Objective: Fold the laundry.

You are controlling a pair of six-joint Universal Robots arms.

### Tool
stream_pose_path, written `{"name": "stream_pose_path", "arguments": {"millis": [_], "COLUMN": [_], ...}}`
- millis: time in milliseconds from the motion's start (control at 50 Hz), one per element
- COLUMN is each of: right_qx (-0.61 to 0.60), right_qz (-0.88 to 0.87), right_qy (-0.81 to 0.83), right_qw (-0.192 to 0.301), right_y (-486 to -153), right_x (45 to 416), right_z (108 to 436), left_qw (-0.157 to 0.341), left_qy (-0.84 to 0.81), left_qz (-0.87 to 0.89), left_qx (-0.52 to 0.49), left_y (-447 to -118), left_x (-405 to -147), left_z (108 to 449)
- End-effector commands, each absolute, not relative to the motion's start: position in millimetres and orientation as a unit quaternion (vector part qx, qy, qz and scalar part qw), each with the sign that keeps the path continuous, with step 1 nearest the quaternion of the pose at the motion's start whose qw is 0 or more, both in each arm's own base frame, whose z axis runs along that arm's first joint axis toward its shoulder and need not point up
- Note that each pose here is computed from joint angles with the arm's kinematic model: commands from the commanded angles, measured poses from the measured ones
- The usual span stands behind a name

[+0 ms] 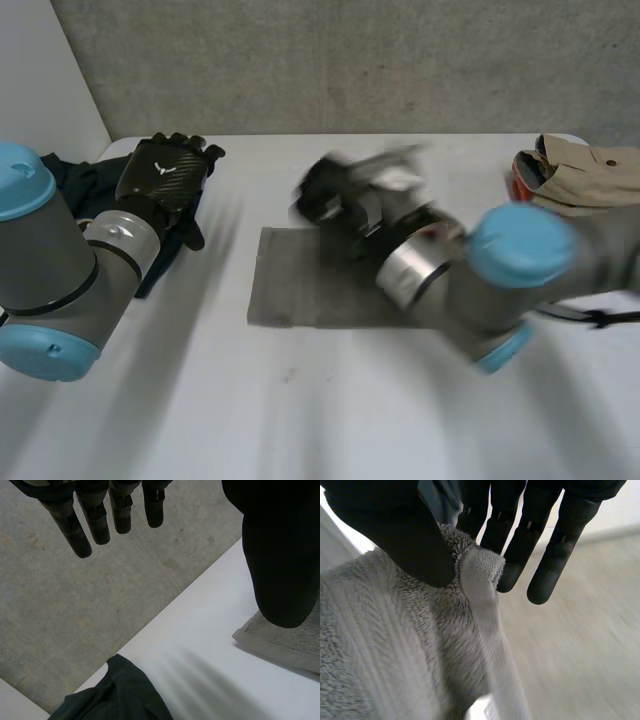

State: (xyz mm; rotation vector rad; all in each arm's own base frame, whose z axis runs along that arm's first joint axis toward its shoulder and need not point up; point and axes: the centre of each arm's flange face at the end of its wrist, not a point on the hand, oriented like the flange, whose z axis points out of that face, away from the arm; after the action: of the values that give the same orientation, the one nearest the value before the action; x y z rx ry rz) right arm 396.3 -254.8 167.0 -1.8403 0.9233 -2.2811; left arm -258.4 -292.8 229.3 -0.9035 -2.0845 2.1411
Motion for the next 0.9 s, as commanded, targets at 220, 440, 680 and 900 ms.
{"name": "stream_pose_path", "arguments": {"millis": [220,440,680,900], "right_qx": [-0.507,-0.414,-0.383,-0.584], "right_qz": [-0.702,-0.544,-0.700,-0.638], "right_qy": [0.498,0.728,0.599,0.481], "right_qw": [0.048,0.054,-0.067,0.140], "right_y": [-251,-275,-315,-186], "right_x": [376,284,278,401], "right_z": [175,130,184,140], "left_qw": [0.028,0.047,0.049,0.046], "left_qy": [-0.646,-0.642,-0.639,-0.638], "left_qz": [0.701,0.695,0.697,0.701], "left_qx": [-0.301,-0.321,-0.323,-0.316], "left_y": [-289,-279,-275,-270], "left_x": [-278,-297,-300,-295], "left_z": [240,233,235,244]}}
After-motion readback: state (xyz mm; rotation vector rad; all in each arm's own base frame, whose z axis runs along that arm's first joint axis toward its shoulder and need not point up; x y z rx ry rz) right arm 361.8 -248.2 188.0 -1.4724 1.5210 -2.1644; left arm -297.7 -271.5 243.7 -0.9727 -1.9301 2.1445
